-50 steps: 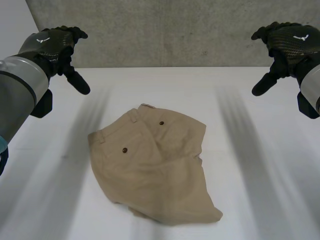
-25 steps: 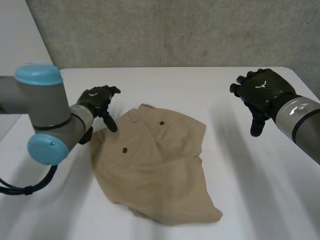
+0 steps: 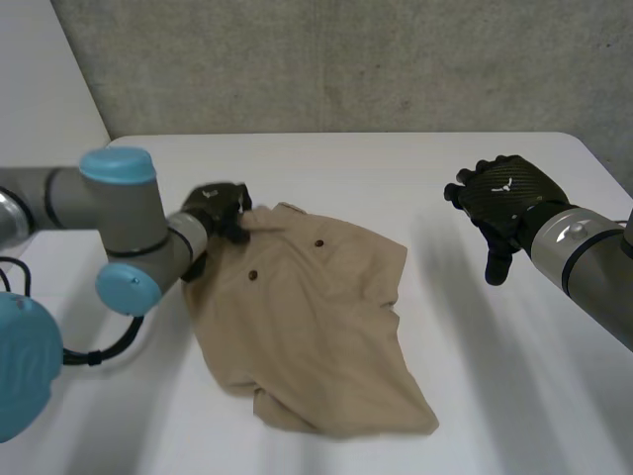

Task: Fold the shorts.

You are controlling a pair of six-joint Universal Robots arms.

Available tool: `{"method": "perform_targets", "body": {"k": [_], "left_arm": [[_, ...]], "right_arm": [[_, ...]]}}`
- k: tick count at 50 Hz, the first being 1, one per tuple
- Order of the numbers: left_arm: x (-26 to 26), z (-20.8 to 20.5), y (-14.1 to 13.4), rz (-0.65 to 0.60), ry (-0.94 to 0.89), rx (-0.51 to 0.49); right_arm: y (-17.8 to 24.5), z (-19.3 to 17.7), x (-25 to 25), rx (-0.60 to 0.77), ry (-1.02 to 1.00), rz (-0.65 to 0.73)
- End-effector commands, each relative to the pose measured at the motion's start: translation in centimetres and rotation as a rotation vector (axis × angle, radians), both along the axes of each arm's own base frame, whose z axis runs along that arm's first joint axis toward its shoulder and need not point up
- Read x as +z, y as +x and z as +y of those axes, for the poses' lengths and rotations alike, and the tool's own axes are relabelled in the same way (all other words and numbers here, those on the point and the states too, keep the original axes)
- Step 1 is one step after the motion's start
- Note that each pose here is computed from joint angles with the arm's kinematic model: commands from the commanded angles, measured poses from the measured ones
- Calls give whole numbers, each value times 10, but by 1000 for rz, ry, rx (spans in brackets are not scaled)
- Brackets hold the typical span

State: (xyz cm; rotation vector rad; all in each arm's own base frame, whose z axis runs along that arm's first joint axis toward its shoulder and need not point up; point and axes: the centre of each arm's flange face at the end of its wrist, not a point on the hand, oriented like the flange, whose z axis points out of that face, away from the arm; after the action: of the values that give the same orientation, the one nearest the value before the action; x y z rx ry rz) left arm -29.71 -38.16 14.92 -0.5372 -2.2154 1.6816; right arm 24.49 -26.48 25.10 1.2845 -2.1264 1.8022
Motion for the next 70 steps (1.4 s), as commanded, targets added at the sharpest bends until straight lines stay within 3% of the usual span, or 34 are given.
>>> {"method": "perform_targets", "body": {"k": [1,6,11,13,21,25,33,41,48,55,60,70], "left_arm": [[123,-17,37,94,-352,216],[210,-17,63,196,-668,314],[249,5,55,210,-813,273],[249,20,36,222,-805,200],[174,111,-64,216,-588,-203],[107,148,-89,149,-420,-325],[-3,229,-111,-3,-144,-516],[-28,272,-106,-101,-33,-601],[11,266,-102,-58,-91,-570],[70,224,-57,11,-179,-399],[101,209,-23,66,-228,-305],[111,193,9,260,-109,-301]], "right_arm": [[1,1,0,4,0,0],[1,2,-1,6,3,1],[2,2,1,9,-1,0],[2,2,1,9,-2,-1],[0,1,4,1,-13,-6],[-1,-1,8,-7,-25,-10],[-3,0,21,-16,-64,-22],[-3,0,21,-16,-64,-22],[-3,0,20,-19,-61,-25],[-2,0,21,-27,-55,-60],[-2,-3,25,-64,-12,-190],[2,-1,25,-72,26,-265]]}}
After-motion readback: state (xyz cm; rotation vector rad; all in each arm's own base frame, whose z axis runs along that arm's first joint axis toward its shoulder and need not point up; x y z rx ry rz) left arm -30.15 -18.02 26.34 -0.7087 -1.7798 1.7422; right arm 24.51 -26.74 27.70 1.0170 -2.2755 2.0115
